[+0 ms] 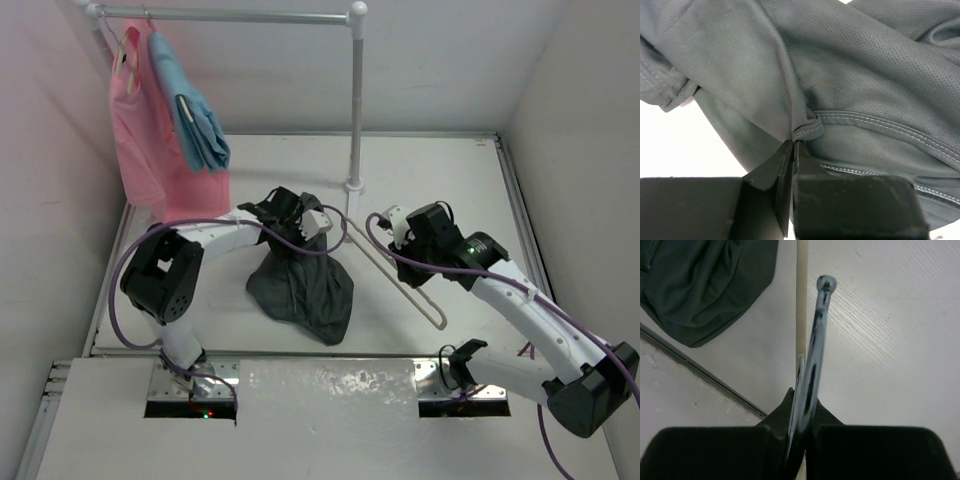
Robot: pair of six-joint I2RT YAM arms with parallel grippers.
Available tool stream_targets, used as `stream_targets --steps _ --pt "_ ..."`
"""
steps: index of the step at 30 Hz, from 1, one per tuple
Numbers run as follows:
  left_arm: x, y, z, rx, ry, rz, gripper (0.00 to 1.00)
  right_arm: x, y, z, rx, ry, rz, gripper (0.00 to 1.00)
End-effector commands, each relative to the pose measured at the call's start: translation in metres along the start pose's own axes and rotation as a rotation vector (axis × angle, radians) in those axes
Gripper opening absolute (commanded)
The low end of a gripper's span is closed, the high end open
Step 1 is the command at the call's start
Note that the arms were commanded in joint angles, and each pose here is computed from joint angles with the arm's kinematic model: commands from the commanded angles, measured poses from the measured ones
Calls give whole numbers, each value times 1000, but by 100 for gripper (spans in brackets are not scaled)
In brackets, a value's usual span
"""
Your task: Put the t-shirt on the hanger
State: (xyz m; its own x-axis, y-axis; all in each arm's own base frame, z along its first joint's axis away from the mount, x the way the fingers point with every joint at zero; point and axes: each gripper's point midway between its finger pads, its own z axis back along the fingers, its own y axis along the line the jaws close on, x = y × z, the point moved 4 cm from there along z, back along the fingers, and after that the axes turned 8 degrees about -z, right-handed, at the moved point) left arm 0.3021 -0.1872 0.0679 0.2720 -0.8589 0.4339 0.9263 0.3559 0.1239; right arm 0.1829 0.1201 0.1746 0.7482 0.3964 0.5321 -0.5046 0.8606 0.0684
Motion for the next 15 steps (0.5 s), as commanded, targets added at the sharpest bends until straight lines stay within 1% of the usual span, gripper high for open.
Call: stream_targets --steps 1,3,4,5,6,7,8,9,10,11,15 --pt "18 25 23 92 -76 41 0 9 10 4 80 -57 12 0" --pt "30 37 46 107 -139 78 0 6 19 3 146 -51 18 0" --pt "43 50 69 138 -180 111 0 6 24 4 179 -56 22 0" --pt "50 55 81 151 -202 119 0 5 29 5 215 -64 15 0" --pt "54 55 92 156 -206 129 0 6 41 8 303 -72 13 0" --pt "66 59 111 184 -250 126 0 10 48 8 357 -96 6 0" --pt "69 58 116 183 -263 131 0 11 57 9 414 -96 -28 0" --pt "71 54 121 173 -279 135 0 12 70 11 508 -96 -36 0" --pt "72 49 125 164 -282 145 0 17 77 10 536 -116 -38 0" --pt "71 45 125 155 -276 145 0 12 86 7 553 -86 -29 0" --pt "70 35 123 136 -268 156 0 15 94 -7 501 -69 -19 0"
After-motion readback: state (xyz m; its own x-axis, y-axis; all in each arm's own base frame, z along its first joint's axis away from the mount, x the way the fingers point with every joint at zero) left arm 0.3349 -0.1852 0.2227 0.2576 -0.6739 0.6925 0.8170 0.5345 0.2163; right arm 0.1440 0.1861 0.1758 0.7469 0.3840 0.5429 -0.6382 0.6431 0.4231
